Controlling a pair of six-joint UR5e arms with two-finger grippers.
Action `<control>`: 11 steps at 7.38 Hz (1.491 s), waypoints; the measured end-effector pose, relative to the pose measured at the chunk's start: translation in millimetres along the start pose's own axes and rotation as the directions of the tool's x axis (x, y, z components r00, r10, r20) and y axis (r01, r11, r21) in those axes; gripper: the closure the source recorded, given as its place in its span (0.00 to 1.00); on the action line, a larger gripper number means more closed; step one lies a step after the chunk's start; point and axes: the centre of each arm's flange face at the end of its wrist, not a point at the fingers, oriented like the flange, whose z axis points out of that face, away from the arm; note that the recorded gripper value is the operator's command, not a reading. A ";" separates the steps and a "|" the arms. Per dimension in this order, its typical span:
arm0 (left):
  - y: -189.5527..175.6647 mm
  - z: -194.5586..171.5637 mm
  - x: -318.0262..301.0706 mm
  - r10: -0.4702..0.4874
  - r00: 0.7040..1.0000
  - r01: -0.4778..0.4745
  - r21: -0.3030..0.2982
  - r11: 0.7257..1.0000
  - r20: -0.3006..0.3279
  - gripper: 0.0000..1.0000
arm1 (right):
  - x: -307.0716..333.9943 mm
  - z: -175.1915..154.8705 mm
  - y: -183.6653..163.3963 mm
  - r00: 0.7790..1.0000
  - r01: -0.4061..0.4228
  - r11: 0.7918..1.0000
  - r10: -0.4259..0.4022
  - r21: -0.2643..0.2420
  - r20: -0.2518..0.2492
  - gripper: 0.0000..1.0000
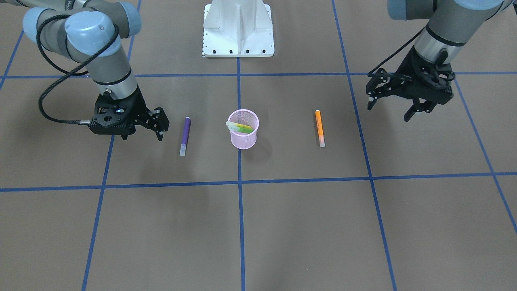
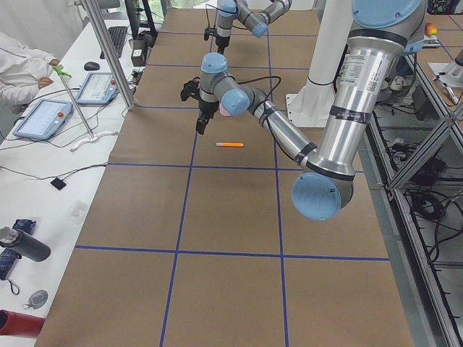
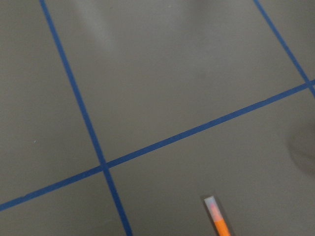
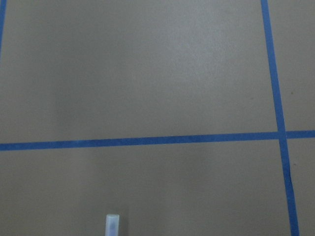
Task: Collect pens into pen holder
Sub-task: 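Withdraw the left gripper while the right gripper descends onto the purple marker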
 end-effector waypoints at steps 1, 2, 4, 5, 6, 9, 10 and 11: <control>2.2 -4.3 -2.5 -0.006 1.000 0.006 0.003 1.000 0.001 0.00 | -13.0 13.2 12.6 1.000 -0.021 1.000 0.021 0.001 -0.010 0.05; 3.2 -8.1 -1.7 -0.006 1.000 0.006 0.009 1.000 -0.001 0.00 | -22.9 25.7 25.1 0.999 -0.037 0.999 0.037 0.002 -0.012 0.11; 4.4 -15.8 2.7 0.001 1.000 -0.001 0.023 1.000 -0.007 0.00 | -35.8 57.7 42.6 0.998 -0.059 0.998 0.059 0.019 0.008 0.32; 4.6 -18.6 4.1 0.004 1.000 -0.004 0.031 1.000 -0.006 0.00 | -39.6 74.3 47.4 0.998 -0.065 0.998 0.064 0.028 0.022 0.35; 4.0 -20.3 4.0 0.005 1.000 -0.005 0.042 0.999 0.004 0.00 | -43.7 85.1 50.7 0.997 -0.067 0.997 0.066 0.030 0.034 0.44; 2.2 -21.9 2.8 0.005 1.000 -0.006 0.061 0.998 0.026 0.00 | -55.1 87.1 52.7 0.997 -0.066 0.997 0.065 0.031 0.049 0.68; 2.2 -21.8 2.7 0.004 1.000 -0.006 0.062 0.998 0.027 0.00 | -56.8 85.6 53.0 0.997 -0.065 0.997 0.064 0.031 0.050 0.80; 2.9 -21.2 2.2 0.001 1.000 -0.002 0.060 0.998 0.028 0.00 | -57.5 85.1 53.8 0.997 -0.064 0.997 0.062 0.030 0.051 0.81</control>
